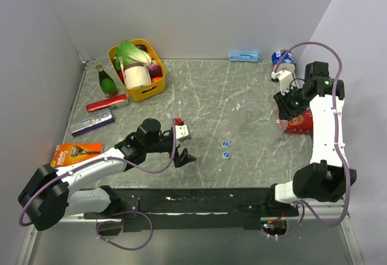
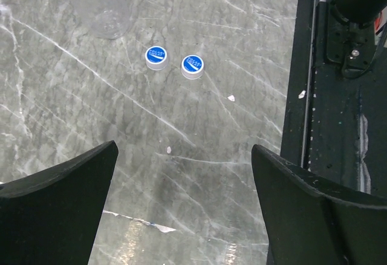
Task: Screw on the bottle caps
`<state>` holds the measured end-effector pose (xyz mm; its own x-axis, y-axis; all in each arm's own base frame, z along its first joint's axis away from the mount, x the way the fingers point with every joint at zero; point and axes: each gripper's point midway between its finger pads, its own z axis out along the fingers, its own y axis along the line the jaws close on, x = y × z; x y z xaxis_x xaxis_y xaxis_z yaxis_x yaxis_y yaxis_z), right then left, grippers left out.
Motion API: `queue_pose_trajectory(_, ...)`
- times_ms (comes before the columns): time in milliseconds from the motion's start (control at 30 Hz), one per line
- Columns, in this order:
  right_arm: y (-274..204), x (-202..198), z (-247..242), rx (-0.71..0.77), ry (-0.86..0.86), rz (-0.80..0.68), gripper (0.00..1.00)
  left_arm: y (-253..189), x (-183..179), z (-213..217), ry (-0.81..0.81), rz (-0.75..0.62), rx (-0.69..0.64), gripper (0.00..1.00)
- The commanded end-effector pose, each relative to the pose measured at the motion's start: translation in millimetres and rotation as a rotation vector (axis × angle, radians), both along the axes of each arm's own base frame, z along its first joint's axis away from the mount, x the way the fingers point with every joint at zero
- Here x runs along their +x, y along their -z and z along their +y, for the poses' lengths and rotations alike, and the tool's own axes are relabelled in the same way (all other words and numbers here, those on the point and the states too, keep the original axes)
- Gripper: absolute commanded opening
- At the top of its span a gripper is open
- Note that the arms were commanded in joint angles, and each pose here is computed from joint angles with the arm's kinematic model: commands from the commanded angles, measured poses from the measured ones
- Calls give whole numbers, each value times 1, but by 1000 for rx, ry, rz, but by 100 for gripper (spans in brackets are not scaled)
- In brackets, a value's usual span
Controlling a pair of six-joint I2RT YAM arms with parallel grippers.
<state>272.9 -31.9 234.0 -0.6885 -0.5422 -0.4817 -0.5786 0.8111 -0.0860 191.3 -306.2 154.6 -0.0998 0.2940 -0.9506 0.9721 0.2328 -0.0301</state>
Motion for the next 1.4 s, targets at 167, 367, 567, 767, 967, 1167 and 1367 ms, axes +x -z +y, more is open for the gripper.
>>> queue_pose_trajectory(167, -14, 35, -8, 0, 75, -111, 2, -15, 4, -1, 22, -27, -35, 98)
queue_pose_trajectory(367, 5, 26, -7, -1, 82, -85, 8, -13, 4, -2, 26, -25, -44, 97)
queue_pose_trajectory(567, 20, 24, -9, 2, 107, -52, 20, -11, 3, -4, 39, -19, -43, 97)
queue_pose_trajectory(767, 21, 22, -9, 1, 119, -62, 45, -11, 2, -3, 39, -11, -44, 97)
queue_pose_trajectory(967, 16, 25, -9, 5, 129, -80, 63, -11, 2, -4, 47, -13, -46, 97)
queue_pose_trajectory(1167, 14, 29, -10, 3, 133, -87, 65, -12, 1, -4, 47, -16, -48, 97)
queue_pose_trajectory(1367, -22, 43, 6, 94, 111, -182, 80, -11, 2, -3, 39, -20, -49, 96)
